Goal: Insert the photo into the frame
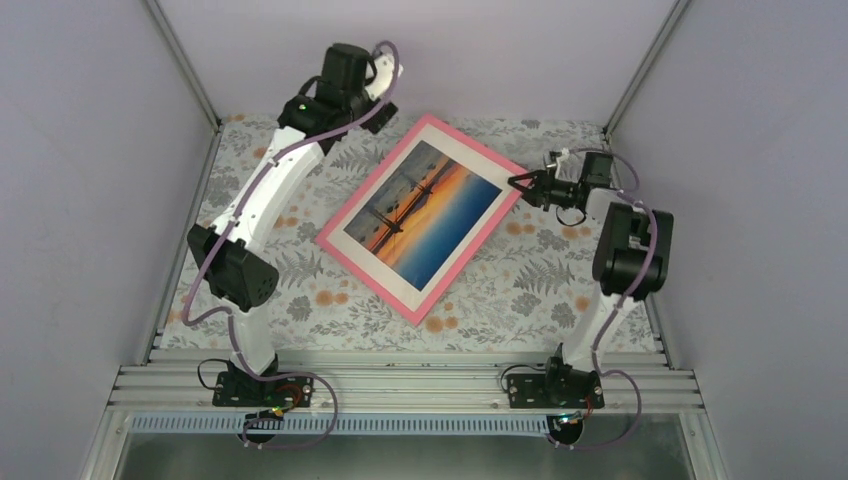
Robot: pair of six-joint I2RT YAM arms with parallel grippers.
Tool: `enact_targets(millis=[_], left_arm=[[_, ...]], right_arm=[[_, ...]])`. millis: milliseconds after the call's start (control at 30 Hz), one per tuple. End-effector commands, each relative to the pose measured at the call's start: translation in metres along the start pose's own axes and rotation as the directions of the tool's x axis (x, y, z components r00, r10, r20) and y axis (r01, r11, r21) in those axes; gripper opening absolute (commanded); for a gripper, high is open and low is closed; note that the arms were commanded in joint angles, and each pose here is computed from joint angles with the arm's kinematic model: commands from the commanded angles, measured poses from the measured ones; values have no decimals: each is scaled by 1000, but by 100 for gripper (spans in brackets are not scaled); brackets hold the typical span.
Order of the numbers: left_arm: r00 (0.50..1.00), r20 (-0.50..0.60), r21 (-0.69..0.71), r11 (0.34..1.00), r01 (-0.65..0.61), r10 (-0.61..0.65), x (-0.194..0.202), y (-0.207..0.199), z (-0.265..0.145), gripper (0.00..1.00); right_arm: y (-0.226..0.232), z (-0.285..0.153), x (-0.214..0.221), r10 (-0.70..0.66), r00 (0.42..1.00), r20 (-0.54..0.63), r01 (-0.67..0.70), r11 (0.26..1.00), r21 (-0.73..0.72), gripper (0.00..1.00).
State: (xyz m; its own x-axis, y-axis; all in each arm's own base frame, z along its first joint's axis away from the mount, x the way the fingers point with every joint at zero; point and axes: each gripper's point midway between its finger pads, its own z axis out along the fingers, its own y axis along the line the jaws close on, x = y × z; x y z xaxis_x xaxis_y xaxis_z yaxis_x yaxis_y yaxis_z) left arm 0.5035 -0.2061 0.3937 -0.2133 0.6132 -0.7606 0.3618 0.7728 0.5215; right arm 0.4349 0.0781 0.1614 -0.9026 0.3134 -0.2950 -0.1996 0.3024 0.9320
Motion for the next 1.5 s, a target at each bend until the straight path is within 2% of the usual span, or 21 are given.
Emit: enact_targets(millis=[0, 67, 133, 167, 300, 333, 367, 467, 600, 767, 900, 1100, 1167, 1367, 1467], left_arm=[[988, -157, 193, 981, 28, 2, 59, -52, 21, 100], [983, -183, 244, 969, 43, 3, 72, -64, 26, 100], [980, -197, 268, 962, 52, 1, 78, -70, 29, 100], [980, -198, 275, 960, 55, 0, 79, -71, 30, 100], [981, -195, 275, 959, 61, -7, 77, -71, 33, 100], [980, -199, 270, 961, 63, -9, 78, -70, 35, 100], [979, -203, 266, 962, 64, -9, 79, -70, 36, 100], [976, -217, 236, 970, 67, -15, 83, -65, 41, 100], [974, -227, 221, 973, 72, -20, 86, -63, 48, 100], [972, -233, 232, 968, 93, -38, 89, -62, 54, 100], [974, -223, 242, 965, 100, -45, 86, -62, 56, 100], [974, -224, 252, 962, 104, -46, 86, -64, 57, 100], [969, -243, 258, 959, 116, -52, 93, -64, 58, 100], [957, -280, 318, 934, 160, -69, 114, -70, 65, 100], [939, -338, 359, 913, 192, -64, 140, -77, 77, 100]], right_arm=[[-40, 8, -23, -111, 994, -1, 111, 994, 15, 7], [-55, 9, -32, -87, 996, 4, 87, 996, 23, 9], [-68, 9, -41, -47, 999, 15, 46, 999, 19, 18], [-73, 9, -45, -21, 1000, 22, 20, 1000, 19, 28], [-77, 5, -60, 12, 999, 53, -15, 998, 60, 81], [-78, 2, -65, 0, 998, 66, -6, 995, 96, 92], [-82, -2, -69, -16, 997, 78, 5, 990, 142, 98], [-94, -22, -87, -74, 990, 118, 34, 950, 309, 100], [-122, -58, -109, -148, 979, 142, 48, 838, 544, 100], [-132, -91, -119, -251, 963, 96, 110, 695, 711, 100], [-130, -108, -125, -339, 940, 36, 181, 587, 789, 100], [-117, -117, -119, -361, 932, -21, 237, 565, 790, 100], [-102, -117, -113, -376, 926, -34, 267, 588, 764, 100], [-76, -106, -66, -383, 906, -178, 399, 637, 660, 100], [-76, -108, -41, -352, 904, -243, 423, 647, 634, 100]])
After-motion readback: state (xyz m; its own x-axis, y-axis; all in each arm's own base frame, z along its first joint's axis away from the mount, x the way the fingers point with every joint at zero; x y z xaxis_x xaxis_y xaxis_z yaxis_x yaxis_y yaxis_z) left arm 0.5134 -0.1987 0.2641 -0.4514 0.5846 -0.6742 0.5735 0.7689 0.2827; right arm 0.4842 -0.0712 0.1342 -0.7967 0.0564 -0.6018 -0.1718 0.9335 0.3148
